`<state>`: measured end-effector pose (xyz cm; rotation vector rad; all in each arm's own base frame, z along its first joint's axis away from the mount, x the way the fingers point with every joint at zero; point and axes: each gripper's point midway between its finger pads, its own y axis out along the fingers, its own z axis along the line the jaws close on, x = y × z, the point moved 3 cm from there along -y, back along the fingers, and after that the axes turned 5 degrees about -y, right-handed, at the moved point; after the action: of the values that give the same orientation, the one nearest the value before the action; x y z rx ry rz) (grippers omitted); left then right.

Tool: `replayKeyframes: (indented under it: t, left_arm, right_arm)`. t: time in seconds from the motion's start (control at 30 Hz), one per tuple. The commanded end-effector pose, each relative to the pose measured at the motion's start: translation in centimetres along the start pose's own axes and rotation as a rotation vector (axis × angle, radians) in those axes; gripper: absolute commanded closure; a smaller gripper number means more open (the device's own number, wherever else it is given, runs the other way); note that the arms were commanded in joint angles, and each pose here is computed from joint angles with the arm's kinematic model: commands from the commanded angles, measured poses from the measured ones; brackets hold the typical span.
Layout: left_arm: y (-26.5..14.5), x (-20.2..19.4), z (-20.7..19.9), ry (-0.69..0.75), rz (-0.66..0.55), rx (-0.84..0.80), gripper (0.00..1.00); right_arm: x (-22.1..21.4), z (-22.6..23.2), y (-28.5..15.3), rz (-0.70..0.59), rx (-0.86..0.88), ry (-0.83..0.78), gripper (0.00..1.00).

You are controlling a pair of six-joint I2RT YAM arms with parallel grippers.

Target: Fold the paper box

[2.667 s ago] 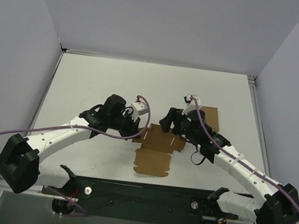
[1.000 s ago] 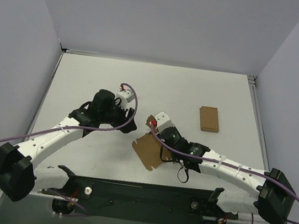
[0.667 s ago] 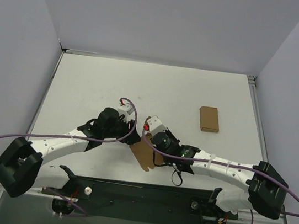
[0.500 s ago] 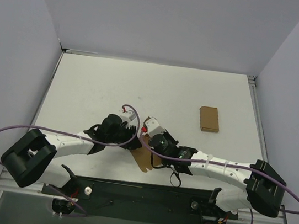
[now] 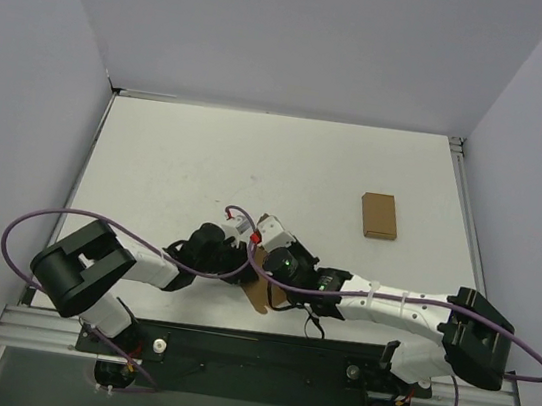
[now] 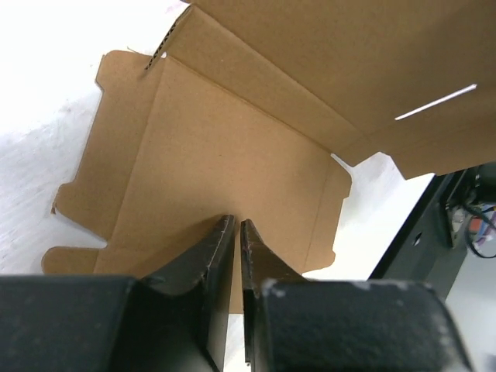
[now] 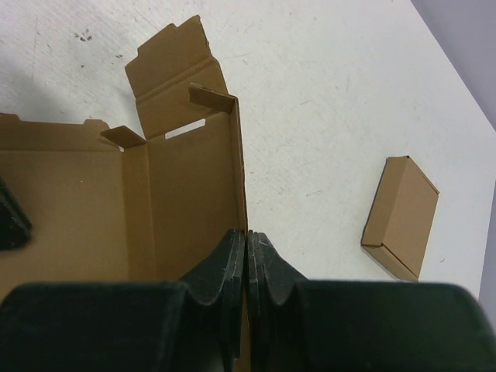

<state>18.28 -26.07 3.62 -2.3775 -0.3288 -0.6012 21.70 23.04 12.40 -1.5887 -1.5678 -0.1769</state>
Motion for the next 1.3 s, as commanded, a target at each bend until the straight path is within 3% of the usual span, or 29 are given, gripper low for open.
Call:
replayKeyframes:
  t: [0.0, 0.6, 0.97, 1.27]
  left_arm:
    - [0.7, -1.0, 1.0, -0.018, 0.000, 0.010, 0.83]
    - [1.0, -1.0, 1.2, -0.019, -0.007, 0.004, 0.85]
    - [0.5, -0.4, 0.4, -0.010, -0.032, -0.013, 0.85]
    - [-2.3, 4.1, -1.5, 0.071, -0.147, 0.015, 0.62]
  right_arm:
    - [1.9, -0.6, -1.3, -0.044, -0.019, 0.026, 1.00]
    - [-1.1, 4.8, -1.1, 0.049, 0.132, 0.012, 1.00]
    - [-2.3, 5.5, -0.7, 0.096, 0.139, -0.011, 1.00]
    - [-2.2, 4.7, -1.2, 0.064, 0.185, 0.001, 1.00]
